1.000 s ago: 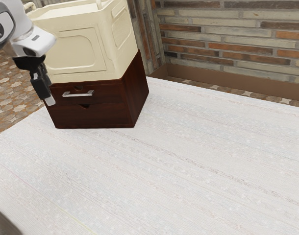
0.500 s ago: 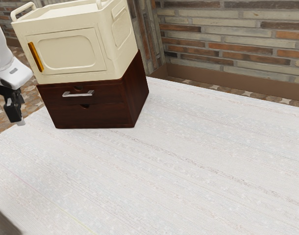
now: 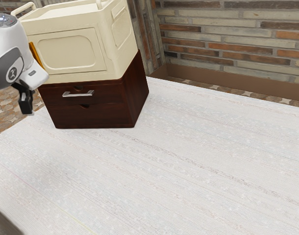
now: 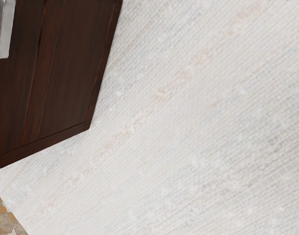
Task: Pull the drawer handle with one arm to open the drawer
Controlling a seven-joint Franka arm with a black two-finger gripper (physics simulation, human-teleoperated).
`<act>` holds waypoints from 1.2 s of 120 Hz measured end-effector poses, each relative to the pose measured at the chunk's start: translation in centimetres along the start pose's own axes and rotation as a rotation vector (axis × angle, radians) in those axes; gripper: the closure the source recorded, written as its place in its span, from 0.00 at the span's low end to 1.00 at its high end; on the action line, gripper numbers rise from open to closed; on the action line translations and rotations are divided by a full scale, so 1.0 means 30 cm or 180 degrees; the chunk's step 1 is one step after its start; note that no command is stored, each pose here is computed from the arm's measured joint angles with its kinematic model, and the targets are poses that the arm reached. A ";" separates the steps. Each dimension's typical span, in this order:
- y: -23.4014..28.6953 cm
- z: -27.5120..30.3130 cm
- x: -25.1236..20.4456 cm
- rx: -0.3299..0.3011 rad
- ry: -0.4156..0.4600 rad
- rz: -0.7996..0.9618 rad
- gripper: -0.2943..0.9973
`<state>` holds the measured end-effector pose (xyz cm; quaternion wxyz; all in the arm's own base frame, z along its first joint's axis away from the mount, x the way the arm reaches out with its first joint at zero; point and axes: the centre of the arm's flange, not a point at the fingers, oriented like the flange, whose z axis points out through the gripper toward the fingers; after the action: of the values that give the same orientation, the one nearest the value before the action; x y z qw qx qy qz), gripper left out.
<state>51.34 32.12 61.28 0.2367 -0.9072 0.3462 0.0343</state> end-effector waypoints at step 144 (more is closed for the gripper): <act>-0.100 0.228 0.225 0.0350 0.0010 0.0432 0.23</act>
<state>59.11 33.03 54.93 0.2828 -0.8673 0.4087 0.0298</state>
